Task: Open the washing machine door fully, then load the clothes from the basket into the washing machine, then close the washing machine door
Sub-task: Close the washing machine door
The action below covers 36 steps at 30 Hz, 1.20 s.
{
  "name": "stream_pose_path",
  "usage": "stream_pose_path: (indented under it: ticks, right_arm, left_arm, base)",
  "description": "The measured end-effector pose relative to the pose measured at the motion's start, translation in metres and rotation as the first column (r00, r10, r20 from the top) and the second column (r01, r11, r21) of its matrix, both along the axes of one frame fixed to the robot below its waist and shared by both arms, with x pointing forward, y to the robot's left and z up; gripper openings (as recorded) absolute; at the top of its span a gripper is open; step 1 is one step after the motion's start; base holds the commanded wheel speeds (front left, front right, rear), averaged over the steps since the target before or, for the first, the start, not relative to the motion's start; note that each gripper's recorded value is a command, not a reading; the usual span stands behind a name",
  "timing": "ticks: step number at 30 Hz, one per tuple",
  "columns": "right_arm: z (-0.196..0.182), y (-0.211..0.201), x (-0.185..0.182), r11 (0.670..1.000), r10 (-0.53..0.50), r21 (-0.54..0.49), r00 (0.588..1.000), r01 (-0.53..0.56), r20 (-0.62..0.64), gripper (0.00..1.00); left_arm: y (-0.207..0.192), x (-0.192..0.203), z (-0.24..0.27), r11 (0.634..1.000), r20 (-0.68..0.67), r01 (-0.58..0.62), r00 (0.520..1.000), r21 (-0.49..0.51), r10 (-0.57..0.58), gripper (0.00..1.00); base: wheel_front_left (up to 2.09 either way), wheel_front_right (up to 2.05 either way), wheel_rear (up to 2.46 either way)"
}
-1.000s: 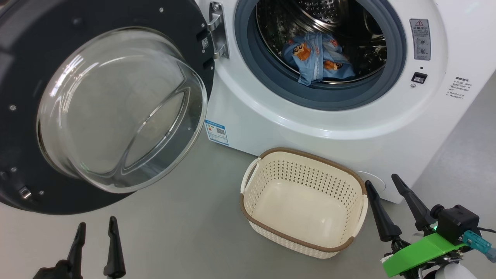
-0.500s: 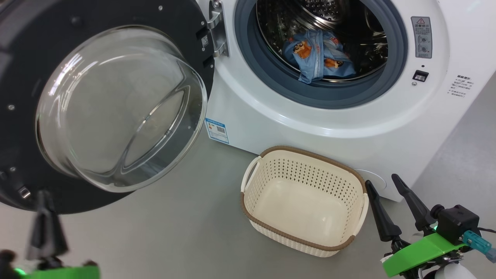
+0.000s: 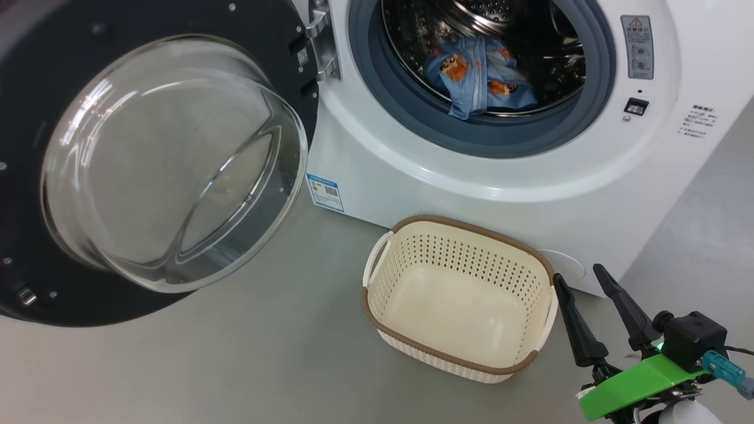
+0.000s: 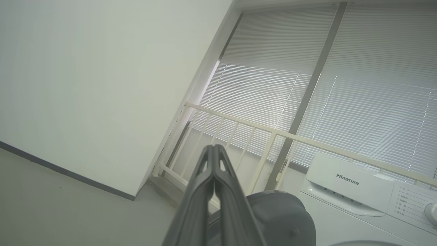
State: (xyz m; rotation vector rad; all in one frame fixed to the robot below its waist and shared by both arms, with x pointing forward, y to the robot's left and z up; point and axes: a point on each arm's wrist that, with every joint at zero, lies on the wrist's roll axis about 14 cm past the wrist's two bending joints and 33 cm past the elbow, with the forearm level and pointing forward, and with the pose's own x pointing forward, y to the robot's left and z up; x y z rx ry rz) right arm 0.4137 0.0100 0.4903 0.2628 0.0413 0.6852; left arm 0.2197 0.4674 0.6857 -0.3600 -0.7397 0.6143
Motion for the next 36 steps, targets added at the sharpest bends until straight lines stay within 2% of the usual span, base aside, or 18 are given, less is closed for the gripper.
stream_pose_path:
  ticks: [4,6,10,16,19,26,30,36]
  right_arm:
    - [-0.006,-0.002,0.002,1.000,-0.005,0.001,1.000,0.005,-0.016,1.00]
    - [-0.013,-0.005,0.005,1.000,-0.007,-0.006,1.000,0.007,-0.028,1.00]
    - [-0.021,-0.006,0.009,1.000,-0.006,-0.013,0.999,0.006,-0.044,1.00]
    - [-0.023,-0.002,0.016,1.000,0.003,-0.009,0.999,-0.003,-0.045,1.00]
    - [-0.025,0.001,0.016,1.000,0.012,-0.008,0.999,-0.012,-0.048,1.00]
    - [-0.028,0.006,0.016,1.000,0.029,-0.009,0.998,-0.029,-0.054,1.00]
    - [-0.032,0.006,0.017,0.999,0.036,-0.015,0.998,-0.037,-0.059,1.00]
    - [-0.030,0.008,0.021,0.999,0.044,-0.015,0.998,-0.045,-0.049,1.00]
  left_arm:
    - [0.037,0.006,0.005,0.994,0.000,0.018,1.000,-0.106,-0.018,0.00]
    - [0.058,0.019,-0.003,0.979,-0.044,0.041,0.998,-0.201,-0.050,0.00]
    - [0.077,0.034,-0.017,0.951,-0.112,0.048,0.990,-0.305,-0.086,0.00]
    - [0.083,0.055,-0.053,0.853,-0.213,0.104,0.946,-0.511,-0.244,0.00]
    - [0.081,0.058,-0.062,0.809,-0.262,0.122,0.909,-0.576,-0.323,0.00]
    - [0.065,0.064,-0.082,0.714,-0.305,0.157,0.827,-0.682,-0.473,0.00]
    - [0.059,0.067,-0.090,0.688,-0.320,0.162,0.795,-0.708,-0.516,0.00]
    - [0.051,0.071,-0.094,0.651,-0.300,0.183,0.773,-0.737,-0.558,0.00]
  base:
    - [0.00,0.00,0.00]
    - [0.00,0.00,0.00]
    - [0.00,0.00,0.00]
    - [0.00,0.00,0.00]
    - [0.00,0.00,0.00]
    - [0.00,0.00,0.00]
    - [0.00,0.00,0.00]
    - [0.00,0.00,0.00]
